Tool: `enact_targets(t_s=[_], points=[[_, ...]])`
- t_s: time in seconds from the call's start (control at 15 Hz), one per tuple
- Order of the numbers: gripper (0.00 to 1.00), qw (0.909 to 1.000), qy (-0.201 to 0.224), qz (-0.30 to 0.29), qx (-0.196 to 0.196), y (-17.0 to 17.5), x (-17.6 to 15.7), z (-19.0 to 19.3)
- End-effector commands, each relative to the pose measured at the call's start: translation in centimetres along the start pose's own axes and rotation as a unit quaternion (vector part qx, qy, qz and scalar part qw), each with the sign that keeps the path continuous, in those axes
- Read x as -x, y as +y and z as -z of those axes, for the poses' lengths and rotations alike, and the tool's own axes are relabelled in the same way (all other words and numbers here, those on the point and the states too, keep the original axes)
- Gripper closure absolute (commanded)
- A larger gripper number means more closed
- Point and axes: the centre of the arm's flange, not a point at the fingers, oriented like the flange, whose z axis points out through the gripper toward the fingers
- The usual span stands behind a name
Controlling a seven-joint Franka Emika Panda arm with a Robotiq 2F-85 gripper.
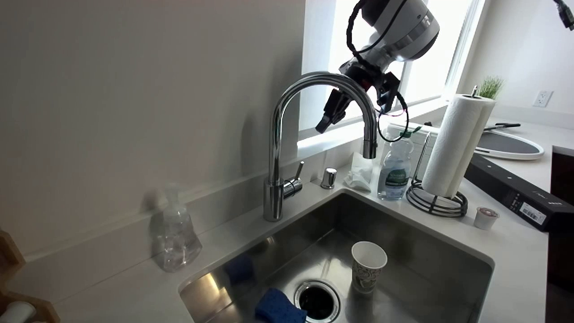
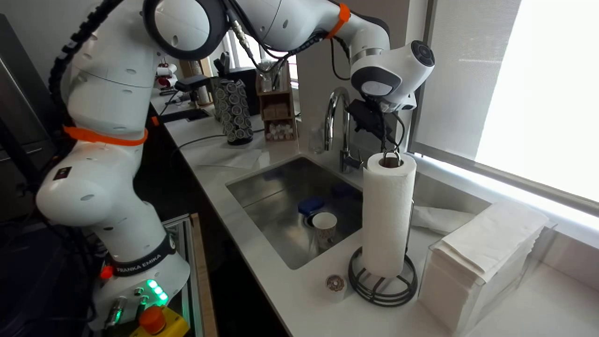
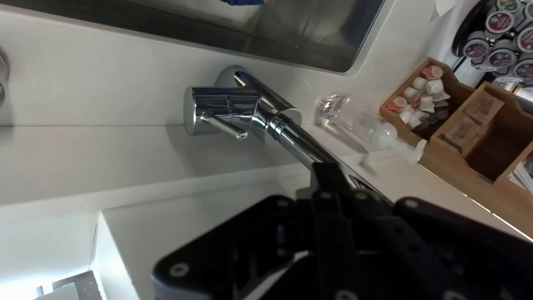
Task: Push the faucet to the right then open the faucet and close it.
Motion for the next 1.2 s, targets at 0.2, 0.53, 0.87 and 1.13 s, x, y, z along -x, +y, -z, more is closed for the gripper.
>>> enact_targets(t_s=[0.2,0.53,0.87,1.13], points=[[1.00,0.9988,-0.008,0.049,-0.003,0.4,-1.2,-1.9],[1.00,0.9951,0.010,0.099,0.000,1.4,-1.9,-3.9],[1.00,0.9920,0.023,0.124,0.008,3.1,-2.2,-5.8],[1.00,0.9896,0.030,0.141,0.004,3.4,-2.7,-7.3]])
